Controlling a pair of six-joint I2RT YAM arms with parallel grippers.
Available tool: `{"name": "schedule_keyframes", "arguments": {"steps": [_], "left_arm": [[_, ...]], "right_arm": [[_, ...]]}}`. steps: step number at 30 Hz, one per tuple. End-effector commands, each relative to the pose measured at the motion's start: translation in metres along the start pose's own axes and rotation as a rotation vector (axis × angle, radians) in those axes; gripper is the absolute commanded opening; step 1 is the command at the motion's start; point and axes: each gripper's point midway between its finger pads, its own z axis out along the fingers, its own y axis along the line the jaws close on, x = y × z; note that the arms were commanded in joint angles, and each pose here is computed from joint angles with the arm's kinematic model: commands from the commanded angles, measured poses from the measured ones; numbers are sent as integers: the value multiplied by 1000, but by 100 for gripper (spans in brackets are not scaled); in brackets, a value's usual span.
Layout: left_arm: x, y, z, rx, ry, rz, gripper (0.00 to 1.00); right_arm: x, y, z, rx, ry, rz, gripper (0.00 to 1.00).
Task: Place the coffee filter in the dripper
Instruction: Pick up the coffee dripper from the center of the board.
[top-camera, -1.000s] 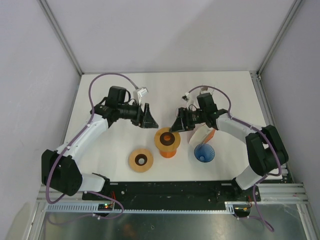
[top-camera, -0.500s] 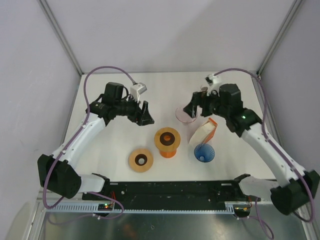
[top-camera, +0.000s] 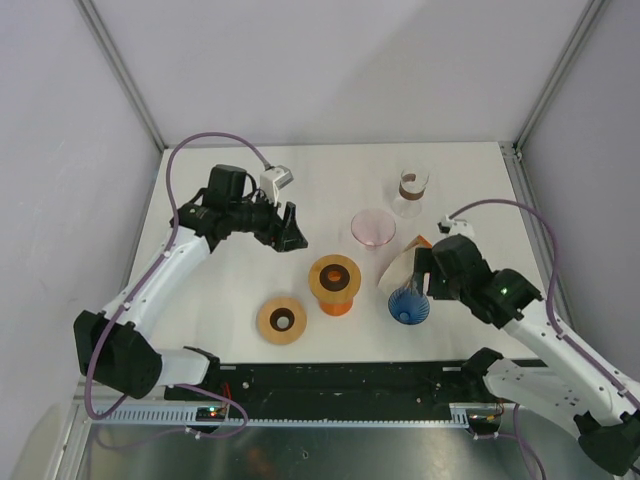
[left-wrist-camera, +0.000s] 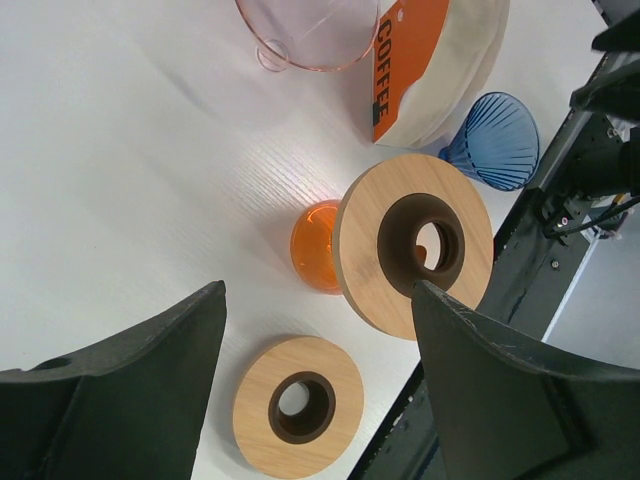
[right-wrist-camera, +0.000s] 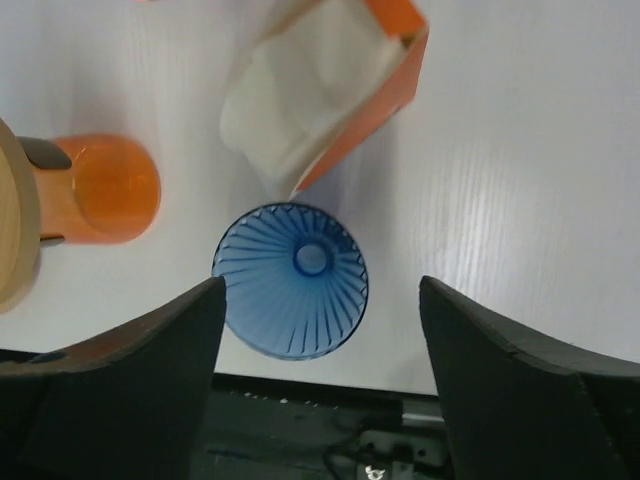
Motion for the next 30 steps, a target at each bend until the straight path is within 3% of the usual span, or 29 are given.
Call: {"name": "schedule_keyframes", "arguments": {"steps": [1, 8, 14, 21, 27, 30], "left_arm": [[-26, -15, -17, 29, -80, 74, 79], [-26, -19, -20, 37, -87, 80, 79], [-27, -21, -21, 43, -90, 83, 79], [-26, -19, -19, 44, -83, 80, 79], [-26, -19, -19, 41, -82, 79, 79], [-25, -18, -19, 39, -80, 79, 79]], "right_arm": [[33, 6, 1, 1, 67, 139, 78], [68, -3, 25, 83, 118, 139, 69], [74, 5, 49, 4, 150, 181, 47], [78, 2, 57, 6, 156, 163, 39], [83, 3, 61, 0, 181, 137, 5], [85, 6, 57, -14, 192, 136, 1]]}}
